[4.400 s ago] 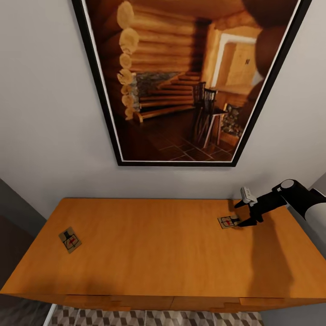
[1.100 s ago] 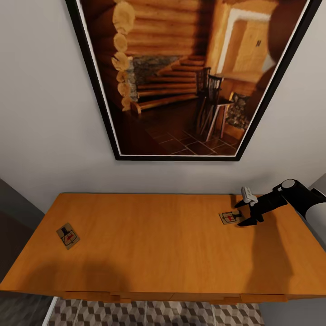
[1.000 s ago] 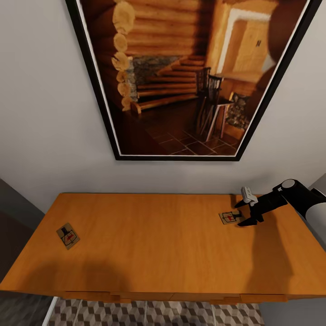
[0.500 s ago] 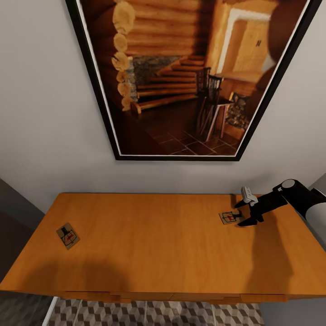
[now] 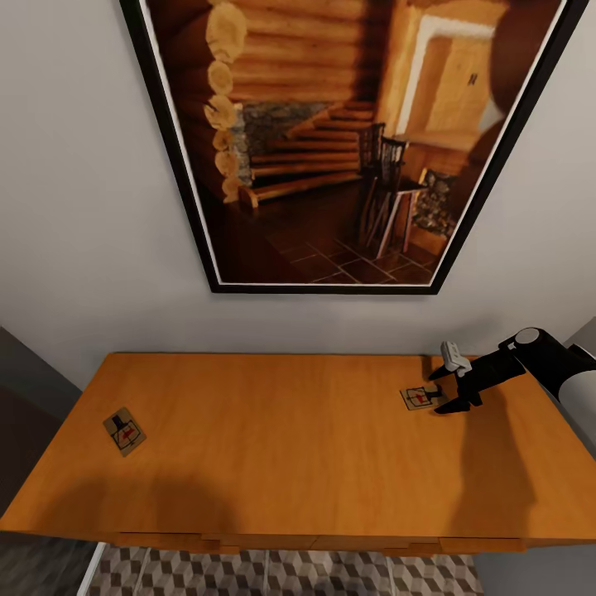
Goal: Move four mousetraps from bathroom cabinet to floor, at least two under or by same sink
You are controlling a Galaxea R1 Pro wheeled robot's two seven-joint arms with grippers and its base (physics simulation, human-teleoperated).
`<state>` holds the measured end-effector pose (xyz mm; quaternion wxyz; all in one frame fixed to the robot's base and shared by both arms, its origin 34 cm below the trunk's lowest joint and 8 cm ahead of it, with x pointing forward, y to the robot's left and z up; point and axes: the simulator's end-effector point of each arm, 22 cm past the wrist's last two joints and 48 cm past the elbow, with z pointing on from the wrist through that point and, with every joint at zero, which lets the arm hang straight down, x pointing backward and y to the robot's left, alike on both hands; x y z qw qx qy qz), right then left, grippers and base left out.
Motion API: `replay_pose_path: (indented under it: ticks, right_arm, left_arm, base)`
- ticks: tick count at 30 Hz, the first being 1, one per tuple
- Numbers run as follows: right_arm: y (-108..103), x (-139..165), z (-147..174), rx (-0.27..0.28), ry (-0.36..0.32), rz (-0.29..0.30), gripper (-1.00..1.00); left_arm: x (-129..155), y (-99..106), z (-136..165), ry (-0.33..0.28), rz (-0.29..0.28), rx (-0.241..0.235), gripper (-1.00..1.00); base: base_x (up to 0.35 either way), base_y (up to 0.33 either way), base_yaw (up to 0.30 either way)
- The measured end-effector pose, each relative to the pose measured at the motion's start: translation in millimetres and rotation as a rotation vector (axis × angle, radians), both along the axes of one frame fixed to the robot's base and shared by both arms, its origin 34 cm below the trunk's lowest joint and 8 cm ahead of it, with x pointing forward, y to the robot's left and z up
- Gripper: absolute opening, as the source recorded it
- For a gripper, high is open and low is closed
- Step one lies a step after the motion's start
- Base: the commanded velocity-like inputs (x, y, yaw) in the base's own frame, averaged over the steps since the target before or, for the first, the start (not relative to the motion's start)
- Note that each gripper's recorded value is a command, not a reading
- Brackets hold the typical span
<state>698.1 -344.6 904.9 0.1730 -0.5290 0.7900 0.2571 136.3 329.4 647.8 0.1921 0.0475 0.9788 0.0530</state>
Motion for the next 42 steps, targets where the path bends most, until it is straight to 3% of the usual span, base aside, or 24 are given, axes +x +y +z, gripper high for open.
replay_pose_path:
  ticks: [42]
  right_arm:
    - [0.0,0.1,0.0,0.0,-0.001,0.0,1.0]
  left_arm:
    - [-0.1,0.0,0.0,0.0,0.0,0.0,1.0]
  base:
    - [0.0,0.0,0.0]
